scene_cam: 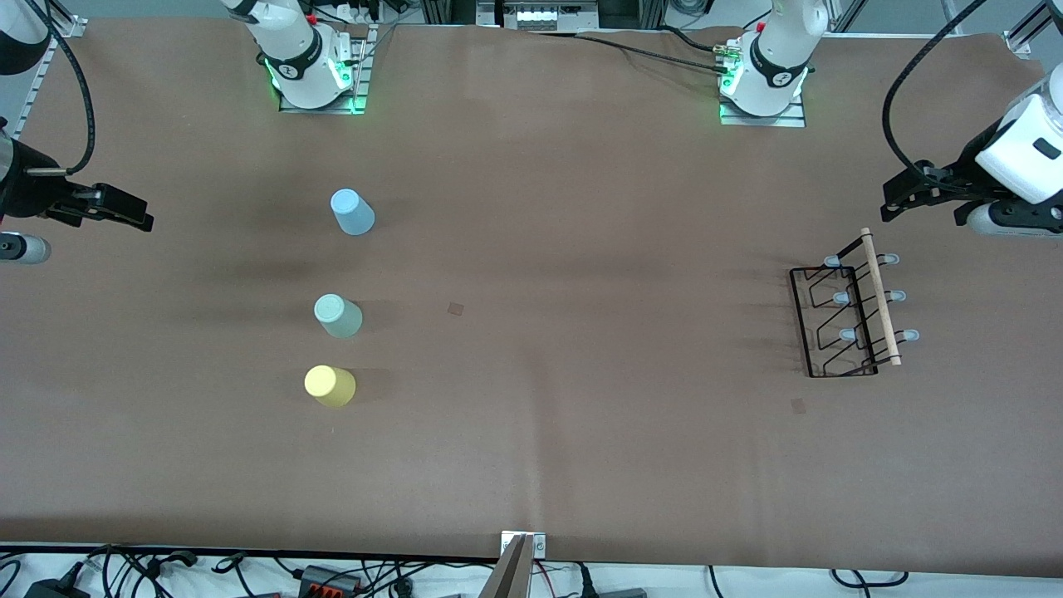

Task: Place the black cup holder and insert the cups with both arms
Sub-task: 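Move the right gripper toward the teal cup while the left gripper reaches the rack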

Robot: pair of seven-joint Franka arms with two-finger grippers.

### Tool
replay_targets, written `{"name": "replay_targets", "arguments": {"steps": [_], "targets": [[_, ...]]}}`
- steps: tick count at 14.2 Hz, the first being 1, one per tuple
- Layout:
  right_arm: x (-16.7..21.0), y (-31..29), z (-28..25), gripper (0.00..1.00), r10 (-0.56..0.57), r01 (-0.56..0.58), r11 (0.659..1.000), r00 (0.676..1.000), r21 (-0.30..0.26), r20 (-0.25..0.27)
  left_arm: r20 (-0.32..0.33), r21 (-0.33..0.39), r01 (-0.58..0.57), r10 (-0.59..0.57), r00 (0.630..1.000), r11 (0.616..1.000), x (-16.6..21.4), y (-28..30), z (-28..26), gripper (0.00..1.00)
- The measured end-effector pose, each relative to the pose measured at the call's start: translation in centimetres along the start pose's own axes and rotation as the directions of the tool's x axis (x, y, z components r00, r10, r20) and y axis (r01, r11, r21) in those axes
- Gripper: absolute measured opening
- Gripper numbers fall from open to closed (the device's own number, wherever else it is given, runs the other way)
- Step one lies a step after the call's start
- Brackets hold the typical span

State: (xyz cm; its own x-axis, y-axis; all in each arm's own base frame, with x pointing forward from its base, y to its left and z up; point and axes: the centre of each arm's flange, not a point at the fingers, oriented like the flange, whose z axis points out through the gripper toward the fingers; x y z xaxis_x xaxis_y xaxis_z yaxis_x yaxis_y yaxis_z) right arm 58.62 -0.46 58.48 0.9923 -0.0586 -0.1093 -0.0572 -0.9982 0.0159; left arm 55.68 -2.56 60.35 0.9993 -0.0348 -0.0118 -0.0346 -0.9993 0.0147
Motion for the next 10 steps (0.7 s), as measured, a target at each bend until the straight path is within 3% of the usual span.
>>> {"name": "replay_targets", "arguments": {"steps": [6, 10], "targets": [[0.0, -0.1, 0.3, 1.0, -0.003, 0.003, 1.0, 1.0, 0.001, 0.007, 0.005, -0.003, 0.003, -0.003, 1.0, 1.0, 0.0, -0.1, 0.1, 1.0], [0.2, -1.2, 4.7, 1.0, -0.026, 0.026, 1.0, 0.997, 0.002, 0.077, 0.006, -0.003, 0.009, -0.009, 1.0, 1.0, 0.0, -0.5, 0.1, 1.0]]}}
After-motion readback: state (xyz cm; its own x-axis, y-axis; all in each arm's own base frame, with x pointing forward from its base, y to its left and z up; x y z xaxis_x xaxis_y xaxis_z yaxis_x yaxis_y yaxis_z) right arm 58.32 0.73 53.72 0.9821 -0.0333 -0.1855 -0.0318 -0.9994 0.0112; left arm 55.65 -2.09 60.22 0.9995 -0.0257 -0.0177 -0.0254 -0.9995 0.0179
